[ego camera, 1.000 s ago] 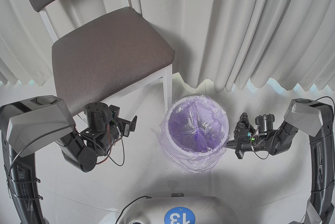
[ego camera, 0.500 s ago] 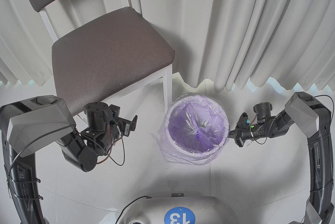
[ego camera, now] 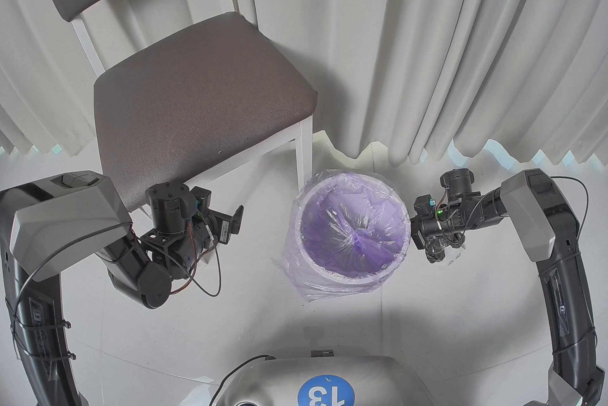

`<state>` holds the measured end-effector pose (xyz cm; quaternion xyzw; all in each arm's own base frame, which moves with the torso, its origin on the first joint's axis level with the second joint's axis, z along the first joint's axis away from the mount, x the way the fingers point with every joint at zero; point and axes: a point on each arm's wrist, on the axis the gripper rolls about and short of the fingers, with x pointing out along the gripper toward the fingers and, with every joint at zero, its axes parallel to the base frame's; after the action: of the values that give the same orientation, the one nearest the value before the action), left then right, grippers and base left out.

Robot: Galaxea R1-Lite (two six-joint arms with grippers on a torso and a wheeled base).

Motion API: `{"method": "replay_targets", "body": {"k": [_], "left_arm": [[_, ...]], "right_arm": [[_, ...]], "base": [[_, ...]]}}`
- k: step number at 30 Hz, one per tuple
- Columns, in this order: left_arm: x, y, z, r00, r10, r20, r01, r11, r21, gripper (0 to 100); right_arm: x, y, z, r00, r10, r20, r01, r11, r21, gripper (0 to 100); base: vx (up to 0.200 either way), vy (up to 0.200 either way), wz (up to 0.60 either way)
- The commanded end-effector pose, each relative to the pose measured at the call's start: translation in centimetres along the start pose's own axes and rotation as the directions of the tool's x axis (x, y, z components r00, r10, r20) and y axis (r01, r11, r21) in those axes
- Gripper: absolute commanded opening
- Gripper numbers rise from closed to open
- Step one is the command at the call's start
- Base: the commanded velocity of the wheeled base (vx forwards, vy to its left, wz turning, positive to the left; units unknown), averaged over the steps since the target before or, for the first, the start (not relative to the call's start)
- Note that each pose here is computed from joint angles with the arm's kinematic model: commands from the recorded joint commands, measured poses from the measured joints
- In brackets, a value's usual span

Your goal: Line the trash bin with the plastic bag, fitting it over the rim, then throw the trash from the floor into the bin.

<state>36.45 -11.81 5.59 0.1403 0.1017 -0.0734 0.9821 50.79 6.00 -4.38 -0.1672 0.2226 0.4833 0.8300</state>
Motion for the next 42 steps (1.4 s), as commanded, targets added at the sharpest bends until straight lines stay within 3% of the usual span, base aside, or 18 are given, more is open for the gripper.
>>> {"method": "replay_targets", "body": {"k": [1, 10, 11, 23, 37, 40, 42], "left_arm": [[-0.3, 1.1, 0.7, 0.999, 0.021, 0.025, -0.021, 1.000, -0.010, 100], [-0.4, 1.3, 1.1, 0.998, 0.032, 0.056, -0.030, 0.999, -0.020, 100], [-0.4, 1.3, 1.1, 0.998, 0.032, 0.056, -0.030, 0.999, -0.020, 100], [-0.7, 1.0, 0.4, 0.998, 0.019, 0.067, -0.017, 1.000, -0.019, 100], [0.1, -0.5, -2.4, 0.999, -0.016, 0.033, 0.017, 1.000, -0.005, 100], [-0.7, -0.8, -2.7, 0.998, -0.048, 0.030, 0.048, 0.999, -0.002, 100], [-2.5, -1.0, -2.4, 0.992, -0.115, 0.059, 0.115, 0.993, 0.005, 100]], "right_arm": [[0.6, -0.1, -1.3, 0.999, 0.037, 0.019, -0.038, 0.999, 0.036, 0], [0.9, -0.3, -2.1, 0.998, 0.048, 0.030, -0.050, 0.998, 0.049, 0], [0.9, -0.3, -2.1, 0.998, 0.048, 0.030, -0.050, 0.998, 0.049, 100], [0.9, -0.3, -2.2, 0.998, 0.049, 0.028, -0.051, 0.997, 0.051, 100], [0.1, -0.6, -2.3, 0.999, 0.036, 0.030, -0.038, 0.998, 0.055, 100], [-0.5, -0.7, -1.7, 0.999, 0.030, 0.038, -0.032, 0.998, 0.048, 100], [-2.3, -0.6, -0.2, 0.996, 0.042, 0.080, -0.045, 0.998, 0.036, 100]], "base": [[0.000, 0.000, 0.00], [0.000, 0.000, 0.00], [0.000, 0.000, 0.00], [0.000, 0.000, 0.00], [0.000, 0.000, 0.00], [0.000, 0.000, 0.00], [0.000, 0.000, 0.00]]}}
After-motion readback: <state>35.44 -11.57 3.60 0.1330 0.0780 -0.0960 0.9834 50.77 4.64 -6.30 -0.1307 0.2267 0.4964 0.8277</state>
